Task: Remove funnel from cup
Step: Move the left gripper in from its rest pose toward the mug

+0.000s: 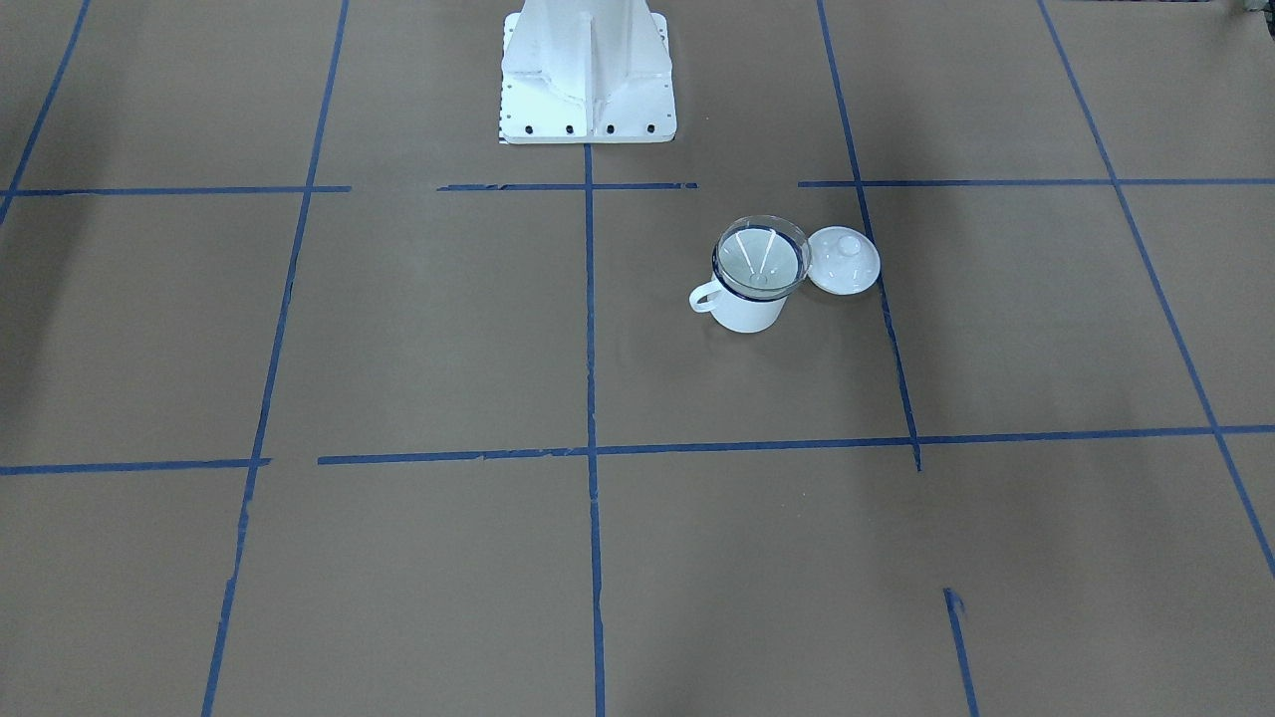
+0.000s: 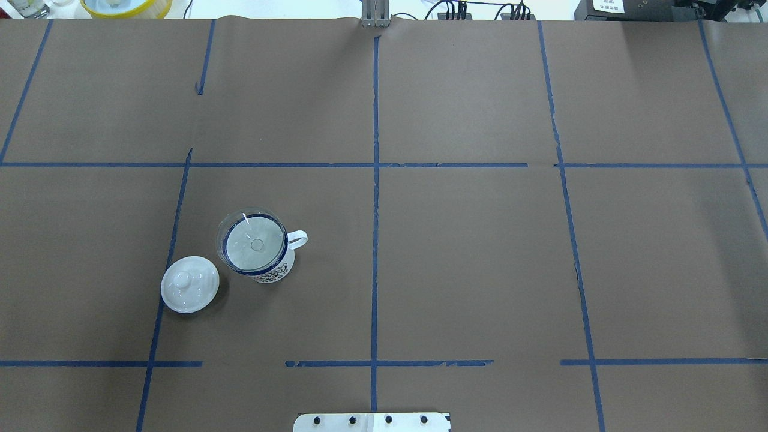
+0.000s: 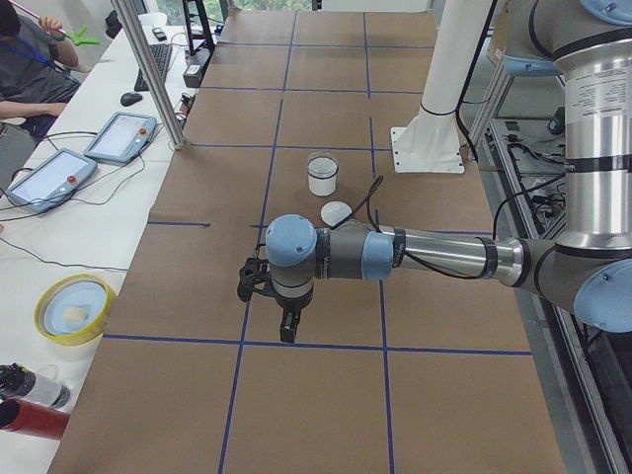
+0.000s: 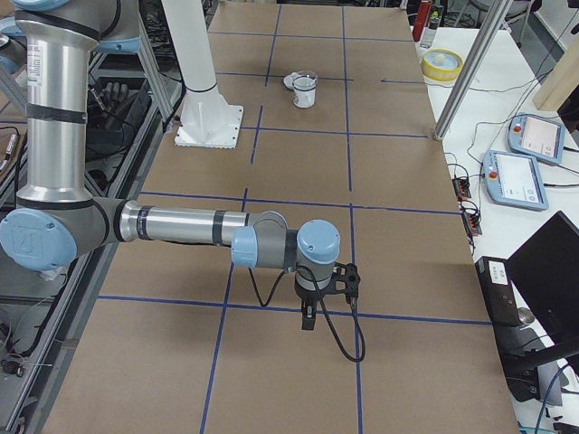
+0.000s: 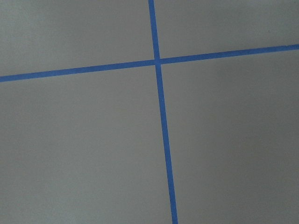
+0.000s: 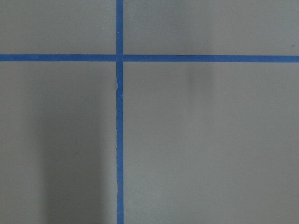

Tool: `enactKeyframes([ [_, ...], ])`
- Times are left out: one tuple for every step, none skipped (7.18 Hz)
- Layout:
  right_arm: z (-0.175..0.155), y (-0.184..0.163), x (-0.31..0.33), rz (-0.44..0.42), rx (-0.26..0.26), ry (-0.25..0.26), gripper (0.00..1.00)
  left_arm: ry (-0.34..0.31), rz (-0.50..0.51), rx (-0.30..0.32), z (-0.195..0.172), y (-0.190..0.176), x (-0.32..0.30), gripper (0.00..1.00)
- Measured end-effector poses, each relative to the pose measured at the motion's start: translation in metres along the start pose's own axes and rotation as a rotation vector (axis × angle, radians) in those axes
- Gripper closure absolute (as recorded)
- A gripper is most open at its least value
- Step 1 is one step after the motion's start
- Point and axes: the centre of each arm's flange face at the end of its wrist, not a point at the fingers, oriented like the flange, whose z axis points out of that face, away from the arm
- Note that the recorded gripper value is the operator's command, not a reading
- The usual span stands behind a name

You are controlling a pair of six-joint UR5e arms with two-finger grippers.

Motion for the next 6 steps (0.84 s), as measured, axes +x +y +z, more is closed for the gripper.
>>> enactKeyframes([
  [0.0,0.0,0.0,0.0,0.0,0.0,0.0,-0.001,0.006,0.006,-0.002,-0.003,0.002,0.0],
  [0.0,0.0,0.0,0.0,0.0,0.0,0.0,-0.003,0.01,0.01,-0.003,-0.005,0.003,0.0],
  [0.0,0.0,0.0,0.0,0.0,0.0,0.0,-0.008,0.015,0.018,-0.007,-0.009,0.006,0.0],
  [0.0,0.0,0.0,0.0,0.0,0.0,0.0,-0.015,0.031,0.041,-0.017,-0.019,0.015,0.0],
  [0.0,0.0,0.0,0.0,0.0,0.0,0.0,-0.022,0.056,0.072,-0.031,-0.034,0.025,0.0],
  [0.0,0.0,0.0,0.0,0.0,0.0,0.0,-0.059,0.083,0.123,-0.052,-0.056,0.03,0.0],
])
